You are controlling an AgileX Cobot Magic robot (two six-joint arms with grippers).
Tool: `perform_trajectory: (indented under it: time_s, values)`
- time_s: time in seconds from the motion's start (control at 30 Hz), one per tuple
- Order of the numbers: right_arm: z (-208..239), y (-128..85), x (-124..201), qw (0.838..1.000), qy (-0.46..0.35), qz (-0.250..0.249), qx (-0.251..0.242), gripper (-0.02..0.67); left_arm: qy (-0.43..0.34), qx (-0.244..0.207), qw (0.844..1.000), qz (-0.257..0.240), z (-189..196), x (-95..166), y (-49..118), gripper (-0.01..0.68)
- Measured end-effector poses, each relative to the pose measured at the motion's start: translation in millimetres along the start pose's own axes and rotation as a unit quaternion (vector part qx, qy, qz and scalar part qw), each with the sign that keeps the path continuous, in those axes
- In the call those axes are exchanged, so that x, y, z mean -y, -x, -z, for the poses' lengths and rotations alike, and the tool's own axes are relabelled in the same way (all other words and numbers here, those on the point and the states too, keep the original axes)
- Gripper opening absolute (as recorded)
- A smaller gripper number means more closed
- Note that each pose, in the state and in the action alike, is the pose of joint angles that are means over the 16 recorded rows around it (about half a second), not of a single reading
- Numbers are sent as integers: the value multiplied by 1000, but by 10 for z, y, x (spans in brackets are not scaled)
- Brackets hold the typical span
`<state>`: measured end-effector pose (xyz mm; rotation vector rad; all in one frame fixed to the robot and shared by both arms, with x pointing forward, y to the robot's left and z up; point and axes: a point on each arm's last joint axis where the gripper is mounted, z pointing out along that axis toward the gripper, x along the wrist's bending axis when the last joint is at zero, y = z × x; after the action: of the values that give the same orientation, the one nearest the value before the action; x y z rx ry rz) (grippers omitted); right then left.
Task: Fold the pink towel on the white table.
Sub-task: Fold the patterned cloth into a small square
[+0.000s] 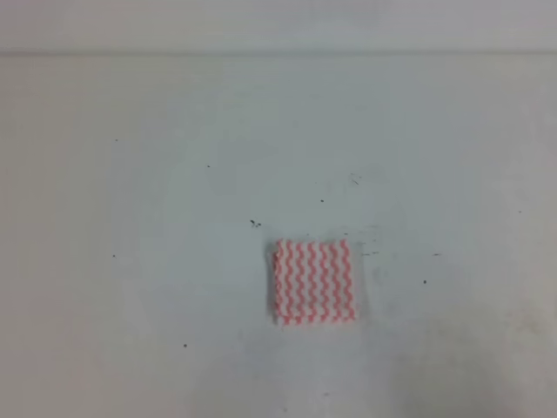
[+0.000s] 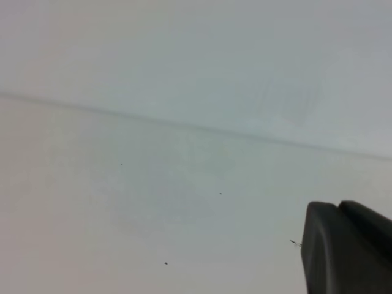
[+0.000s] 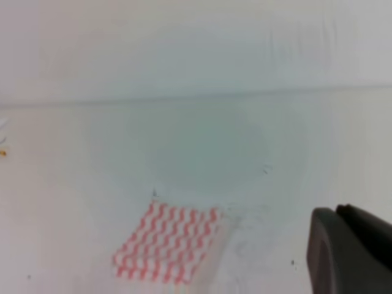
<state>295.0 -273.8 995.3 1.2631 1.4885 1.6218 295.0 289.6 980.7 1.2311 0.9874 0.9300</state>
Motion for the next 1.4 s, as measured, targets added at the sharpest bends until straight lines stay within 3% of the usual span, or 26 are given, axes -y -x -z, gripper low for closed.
perform_trajectory:
  time_s: [0.57,1.13,1.4]
  values:
    - [72,197,240,992,-8,32,124,-18,0,-8,1000,3,1,-3,-15,-6]
    - [69,216,311,991,-27,36,130,-18,1,-26,1000,0,2,-4,-47,-6]
    - [68,216,311,991,-27,36,130,-18,-2,-107,994,-8,23,-4,-193,-6]
